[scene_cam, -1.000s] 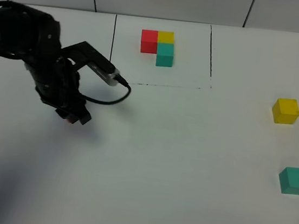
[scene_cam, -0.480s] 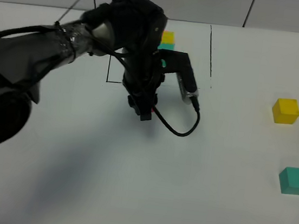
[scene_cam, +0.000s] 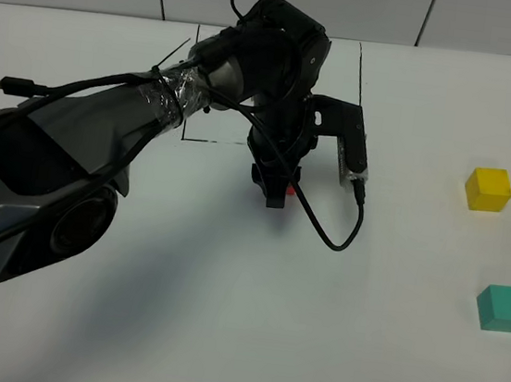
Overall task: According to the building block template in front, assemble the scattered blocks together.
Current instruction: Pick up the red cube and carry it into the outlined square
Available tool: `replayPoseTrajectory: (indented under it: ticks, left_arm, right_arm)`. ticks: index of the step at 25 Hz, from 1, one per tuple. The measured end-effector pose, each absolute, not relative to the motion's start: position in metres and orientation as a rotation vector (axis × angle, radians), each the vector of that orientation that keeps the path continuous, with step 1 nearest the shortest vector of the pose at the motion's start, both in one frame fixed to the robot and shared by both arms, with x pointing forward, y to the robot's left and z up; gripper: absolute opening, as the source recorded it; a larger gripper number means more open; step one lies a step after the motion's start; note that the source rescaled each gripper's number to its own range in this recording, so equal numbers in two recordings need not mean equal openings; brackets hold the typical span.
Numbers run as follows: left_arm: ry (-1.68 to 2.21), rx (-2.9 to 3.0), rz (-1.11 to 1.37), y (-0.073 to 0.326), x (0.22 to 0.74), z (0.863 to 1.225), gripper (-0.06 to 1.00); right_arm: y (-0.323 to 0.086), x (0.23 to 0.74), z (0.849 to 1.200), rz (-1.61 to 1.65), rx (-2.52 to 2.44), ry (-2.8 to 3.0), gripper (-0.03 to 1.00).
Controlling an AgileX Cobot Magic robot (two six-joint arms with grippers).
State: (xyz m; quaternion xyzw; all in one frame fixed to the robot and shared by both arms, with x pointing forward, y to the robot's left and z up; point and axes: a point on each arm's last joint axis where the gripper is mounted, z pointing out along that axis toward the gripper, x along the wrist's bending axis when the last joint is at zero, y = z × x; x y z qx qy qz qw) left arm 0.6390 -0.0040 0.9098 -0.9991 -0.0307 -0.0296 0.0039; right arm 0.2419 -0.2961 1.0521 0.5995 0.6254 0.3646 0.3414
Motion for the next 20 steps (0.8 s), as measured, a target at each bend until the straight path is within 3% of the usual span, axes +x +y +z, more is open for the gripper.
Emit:
replayPoseTrajectory:
  ticks: [8, 20]
  left_arm:
    - [-0.051, -3.101, -0.037, -0.004, 0.639, 0.886, 0.00]
    - [0.016, -3.102, -0.037, -0.005, 0.640, 0.885, 0.00]
  right_arm:
    - [-0.295, 0.242, 1.052, 0.958, 1.561, 1.629, 0.72]
    - [-0.295, 0.242, 1.052, 0.965, 1.563, 1.631, 0.72]
